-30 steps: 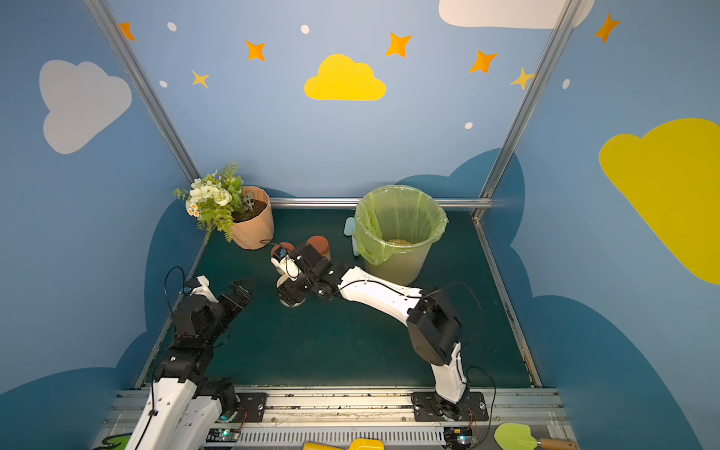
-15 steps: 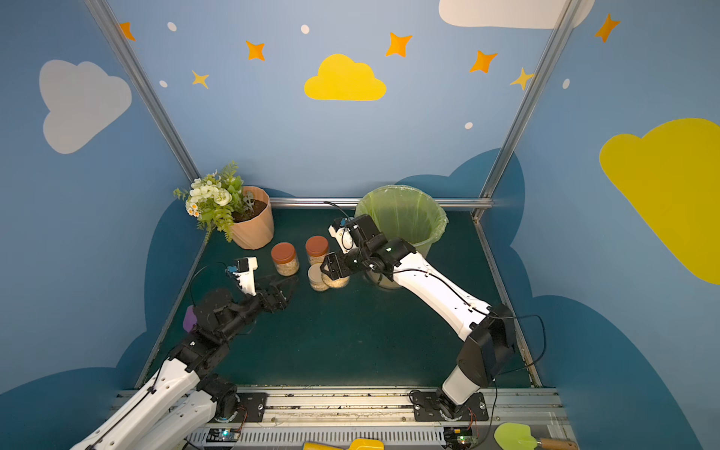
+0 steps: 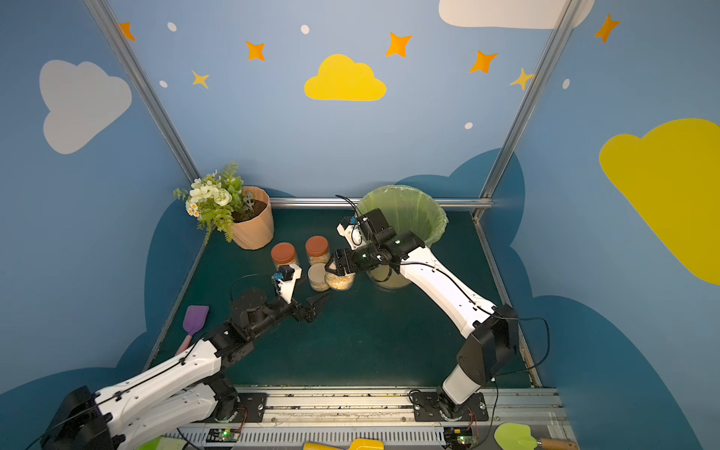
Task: Empty expired oatmeal from jars
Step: Pick up the jar from the center of the board.
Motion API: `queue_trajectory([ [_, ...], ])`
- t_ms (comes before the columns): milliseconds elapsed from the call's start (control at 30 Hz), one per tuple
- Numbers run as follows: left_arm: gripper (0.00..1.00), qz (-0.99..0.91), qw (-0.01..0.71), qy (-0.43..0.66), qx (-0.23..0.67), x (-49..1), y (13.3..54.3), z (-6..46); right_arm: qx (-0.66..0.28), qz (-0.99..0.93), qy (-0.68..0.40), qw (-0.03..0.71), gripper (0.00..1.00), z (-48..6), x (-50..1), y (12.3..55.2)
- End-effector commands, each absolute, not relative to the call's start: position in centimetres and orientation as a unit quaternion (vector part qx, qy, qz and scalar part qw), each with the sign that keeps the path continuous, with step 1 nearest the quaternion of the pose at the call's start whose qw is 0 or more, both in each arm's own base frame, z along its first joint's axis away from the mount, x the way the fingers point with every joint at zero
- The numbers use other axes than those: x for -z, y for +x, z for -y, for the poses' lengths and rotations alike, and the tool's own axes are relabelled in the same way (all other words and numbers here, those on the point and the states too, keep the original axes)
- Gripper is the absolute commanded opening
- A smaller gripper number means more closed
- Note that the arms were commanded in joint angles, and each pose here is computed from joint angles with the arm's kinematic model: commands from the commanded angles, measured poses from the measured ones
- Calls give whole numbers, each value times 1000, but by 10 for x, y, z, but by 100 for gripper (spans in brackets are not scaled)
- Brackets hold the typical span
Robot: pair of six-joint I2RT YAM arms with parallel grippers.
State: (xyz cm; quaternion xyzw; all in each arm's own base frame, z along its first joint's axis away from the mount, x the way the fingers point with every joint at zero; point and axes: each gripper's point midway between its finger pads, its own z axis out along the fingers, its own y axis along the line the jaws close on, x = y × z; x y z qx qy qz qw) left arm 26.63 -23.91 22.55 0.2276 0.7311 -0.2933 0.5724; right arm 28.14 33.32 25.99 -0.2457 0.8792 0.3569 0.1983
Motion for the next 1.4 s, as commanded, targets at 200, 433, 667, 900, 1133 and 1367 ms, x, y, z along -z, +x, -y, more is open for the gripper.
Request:
queue_trajectory([
  [200,100,-679,589,271,345,-260,273,275,-395,-849,-280,211,42,-355,-284,270],
  [433,100,-676,592,267,348,-261,274,276,-404,-837,-292,227,42,-361,-292,267],
  [667,100,-681,589,268,344,-255,278,279,-410,-828,-298,239,42,-362,-299,264],
  [900,98,-678,593,271,339,-257,281,280,-412,-825,-302,242,42,-363,-299,260],
  [1133,86,-681,594,276,327,-255,283,279,-414,-825,-302,240,42,-363,-298,258],
  [1367,78,-685,594,273,319,-251,285,277,-415,-824,-299,243,42,-363,-299,259],
])
